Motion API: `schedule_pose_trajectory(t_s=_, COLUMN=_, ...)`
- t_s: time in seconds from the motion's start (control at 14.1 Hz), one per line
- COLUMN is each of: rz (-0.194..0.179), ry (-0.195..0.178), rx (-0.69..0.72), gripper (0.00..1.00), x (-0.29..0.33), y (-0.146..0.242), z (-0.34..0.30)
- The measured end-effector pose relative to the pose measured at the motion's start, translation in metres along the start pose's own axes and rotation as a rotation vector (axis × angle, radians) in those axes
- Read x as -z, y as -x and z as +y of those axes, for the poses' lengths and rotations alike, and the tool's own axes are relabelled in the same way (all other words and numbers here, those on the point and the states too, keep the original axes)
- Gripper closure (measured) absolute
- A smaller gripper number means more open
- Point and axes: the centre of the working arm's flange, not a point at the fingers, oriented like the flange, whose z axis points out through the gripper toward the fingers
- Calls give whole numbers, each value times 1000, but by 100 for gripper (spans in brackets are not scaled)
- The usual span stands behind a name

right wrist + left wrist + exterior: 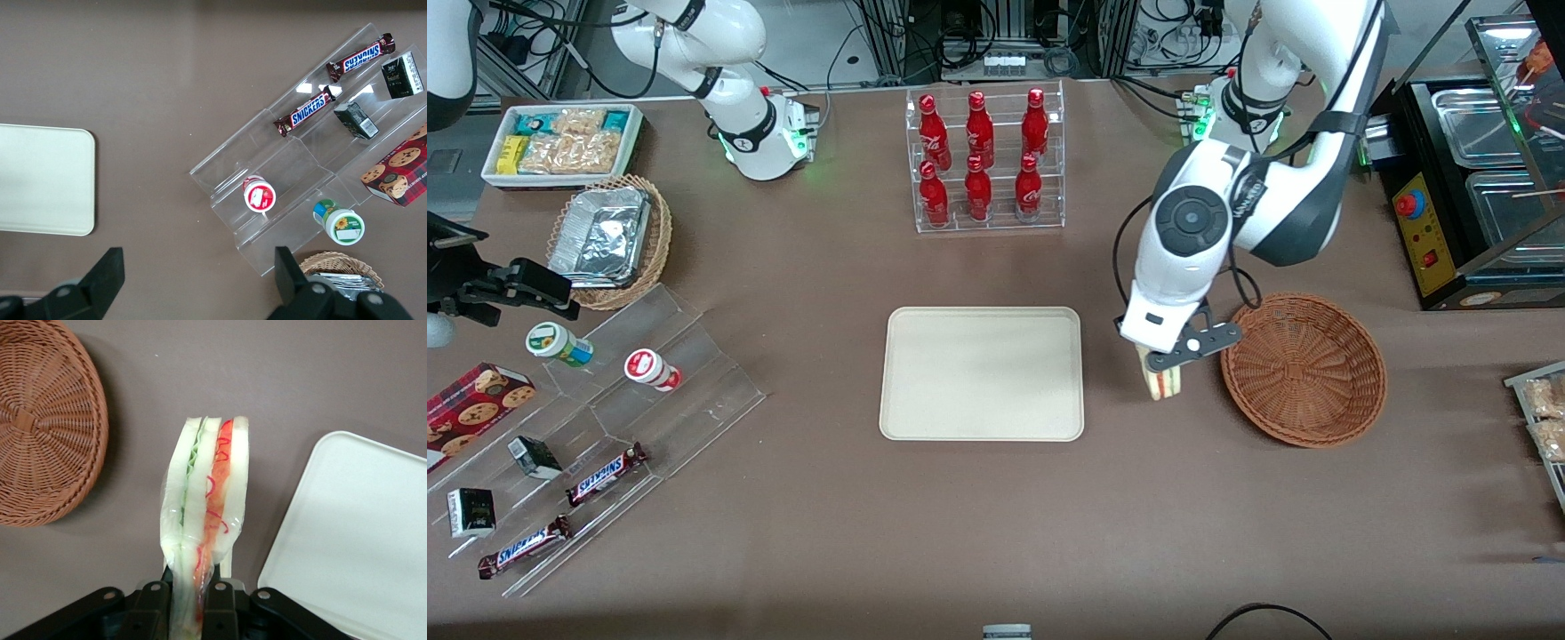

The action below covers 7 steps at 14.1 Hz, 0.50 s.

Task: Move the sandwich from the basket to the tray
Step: 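Lift the sandwich out of the basket and carry it over the tray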

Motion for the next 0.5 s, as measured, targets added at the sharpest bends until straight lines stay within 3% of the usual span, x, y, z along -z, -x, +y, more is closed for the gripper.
schedule_pose_trajectory(t_s=0.28, rz=6, ry=1, rx=-43, gripper=82, x=-8, y=9, z=33)
schedule_pose_trajectory(t_s=0.5, rz=26, ry=23, rx=-67, gripper=82, x=-13, y=9, z=59)
